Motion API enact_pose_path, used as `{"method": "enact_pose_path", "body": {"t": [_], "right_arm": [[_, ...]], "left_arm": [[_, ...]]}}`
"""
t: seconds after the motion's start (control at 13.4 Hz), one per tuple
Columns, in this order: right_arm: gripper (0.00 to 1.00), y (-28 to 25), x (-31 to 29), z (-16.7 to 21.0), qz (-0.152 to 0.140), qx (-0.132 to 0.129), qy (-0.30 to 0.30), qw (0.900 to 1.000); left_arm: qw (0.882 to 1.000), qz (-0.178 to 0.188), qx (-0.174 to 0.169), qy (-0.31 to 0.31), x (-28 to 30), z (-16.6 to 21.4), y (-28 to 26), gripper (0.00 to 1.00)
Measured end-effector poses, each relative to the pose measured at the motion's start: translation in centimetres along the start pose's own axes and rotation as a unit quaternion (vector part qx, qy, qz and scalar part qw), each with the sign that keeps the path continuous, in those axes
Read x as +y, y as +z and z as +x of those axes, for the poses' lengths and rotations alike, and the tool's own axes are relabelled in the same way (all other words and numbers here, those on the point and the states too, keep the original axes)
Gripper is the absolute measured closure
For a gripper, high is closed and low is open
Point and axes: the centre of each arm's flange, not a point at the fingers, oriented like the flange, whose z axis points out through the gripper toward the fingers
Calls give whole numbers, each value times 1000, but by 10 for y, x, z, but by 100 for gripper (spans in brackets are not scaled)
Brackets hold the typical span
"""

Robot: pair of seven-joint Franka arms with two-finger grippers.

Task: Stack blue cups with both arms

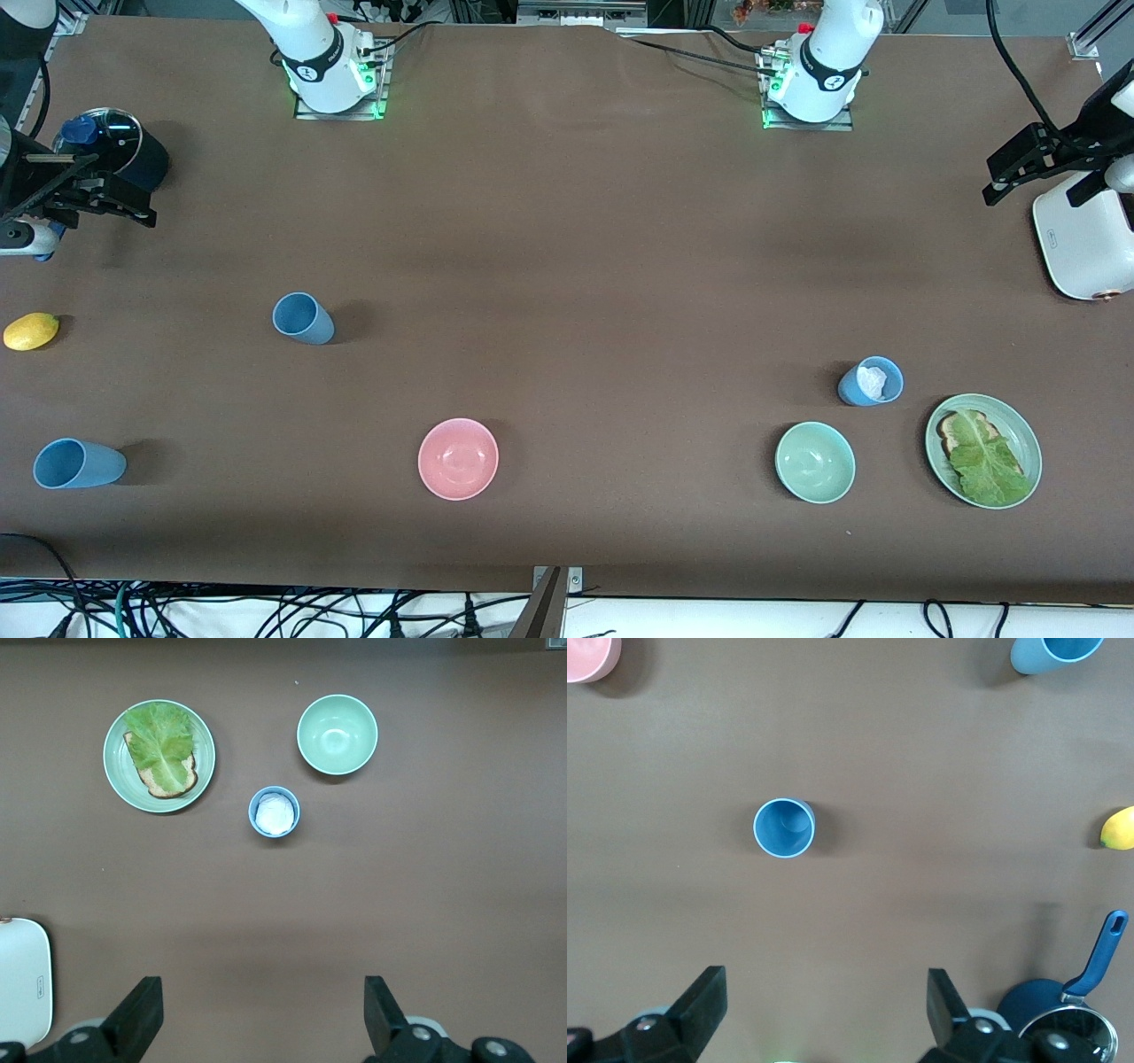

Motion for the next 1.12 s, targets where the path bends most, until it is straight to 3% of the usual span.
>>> {"method": "enact_pose_path", "body": {"t": [1.12], "right_arm": [[0, 0, 0, 0, 0, 0, 0, 1000]], "left_arm": [[1000, 0, 0, -1, -2, 0, 0, 0]]}}
